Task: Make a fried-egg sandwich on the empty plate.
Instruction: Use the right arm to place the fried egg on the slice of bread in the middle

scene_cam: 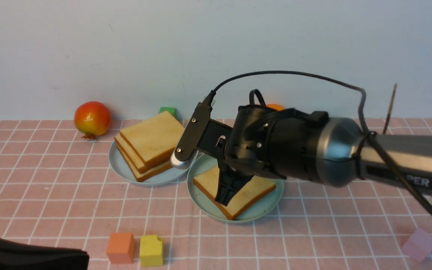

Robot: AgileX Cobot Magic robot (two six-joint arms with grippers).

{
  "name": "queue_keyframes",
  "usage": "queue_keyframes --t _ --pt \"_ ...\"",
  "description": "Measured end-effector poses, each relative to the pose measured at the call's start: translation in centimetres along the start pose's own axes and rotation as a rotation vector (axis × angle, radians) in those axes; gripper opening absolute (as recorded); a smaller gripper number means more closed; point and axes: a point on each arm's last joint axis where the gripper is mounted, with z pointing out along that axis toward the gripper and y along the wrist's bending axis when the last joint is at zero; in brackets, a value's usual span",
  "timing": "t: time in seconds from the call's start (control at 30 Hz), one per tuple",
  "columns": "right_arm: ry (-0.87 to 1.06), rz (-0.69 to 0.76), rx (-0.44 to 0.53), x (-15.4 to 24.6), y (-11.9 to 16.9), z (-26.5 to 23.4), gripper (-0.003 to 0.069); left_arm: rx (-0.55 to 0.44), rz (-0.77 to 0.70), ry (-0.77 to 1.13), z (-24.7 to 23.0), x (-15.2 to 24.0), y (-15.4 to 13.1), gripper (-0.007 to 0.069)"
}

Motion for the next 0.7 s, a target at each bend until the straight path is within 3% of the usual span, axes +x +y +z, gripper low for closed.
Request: queue_keyframes --t 0.57,0.7 --pt "0.010 -0.006 0.004 0.1 0.8 1.8 0.0076 0.014 -0.016 0.008 0.0 0.1 -0.1 0.0013" --pt "0.041 0.014 -0.007 0.4 1.0 1.8 0.0134 0.027 -0.030 0.010 0.0 0.1 -0.2 0.0013"
